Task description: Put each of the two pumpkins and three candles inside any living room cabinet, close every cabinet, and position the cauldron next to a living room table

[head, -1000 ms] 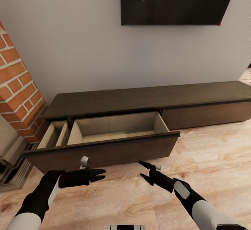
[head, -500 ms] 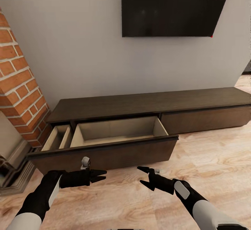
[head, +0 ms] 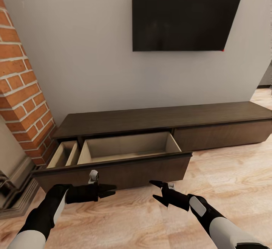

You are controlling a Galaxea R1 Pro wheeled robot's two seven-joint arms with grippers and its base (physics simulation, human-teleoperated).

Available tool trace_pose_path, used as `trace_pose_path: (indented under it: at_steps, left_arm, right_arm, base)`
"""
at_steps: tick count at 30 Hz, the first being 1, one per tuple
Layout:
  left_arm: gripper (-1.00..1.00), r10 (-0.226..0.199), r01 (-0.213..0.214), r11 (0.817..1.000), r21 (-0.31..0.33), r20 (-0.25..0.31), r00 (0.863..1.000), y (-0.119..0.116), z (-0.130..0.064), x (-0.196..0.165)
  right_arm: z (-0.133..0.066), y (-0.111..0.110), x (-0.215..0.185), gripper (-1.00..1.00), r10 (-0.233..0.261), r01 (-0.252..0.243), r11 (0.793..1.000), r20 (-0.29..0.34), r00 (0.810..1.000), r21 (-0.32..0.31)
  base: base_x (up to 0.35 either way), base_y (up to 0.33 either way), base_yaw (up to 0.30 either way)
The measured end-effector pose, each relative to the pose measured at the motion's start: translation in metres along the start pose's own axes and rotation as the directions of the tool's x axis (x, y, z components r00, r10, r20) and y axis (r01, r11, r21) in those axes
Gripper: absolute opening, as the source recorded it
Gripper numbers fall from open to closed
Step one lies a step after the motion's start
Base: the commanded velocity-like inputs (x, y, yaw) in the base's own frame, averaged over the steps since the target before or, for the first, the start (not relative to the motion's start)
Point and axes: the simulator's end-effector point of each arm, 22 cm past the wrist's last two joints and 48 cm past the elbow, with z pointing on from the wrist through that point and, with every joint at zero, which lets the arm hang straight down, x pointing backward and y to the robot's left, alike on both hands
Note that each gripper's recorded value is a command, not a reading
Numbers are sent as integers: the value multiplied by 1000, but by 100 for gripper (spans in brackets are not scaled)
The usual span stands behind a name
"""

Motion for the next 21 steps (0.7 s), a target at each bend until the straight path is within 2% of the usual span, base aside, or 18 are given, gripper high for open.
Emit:
trace_pose_path:
  at_steps: [9,21]
  left_arm:
    - [100,38,-38,999,4,-14,999,-17,2,0]
    - [100,40,-40,999,2,-13,999,-17,0,0]
  right_arm:
    - [-4,20,-4,100,-33,33,999,16,999,-20]
    - [-7,18,-6,100,-31,31,999,21,999,-17]
  base:
    - [0,0,0]
    - [0,0,0]
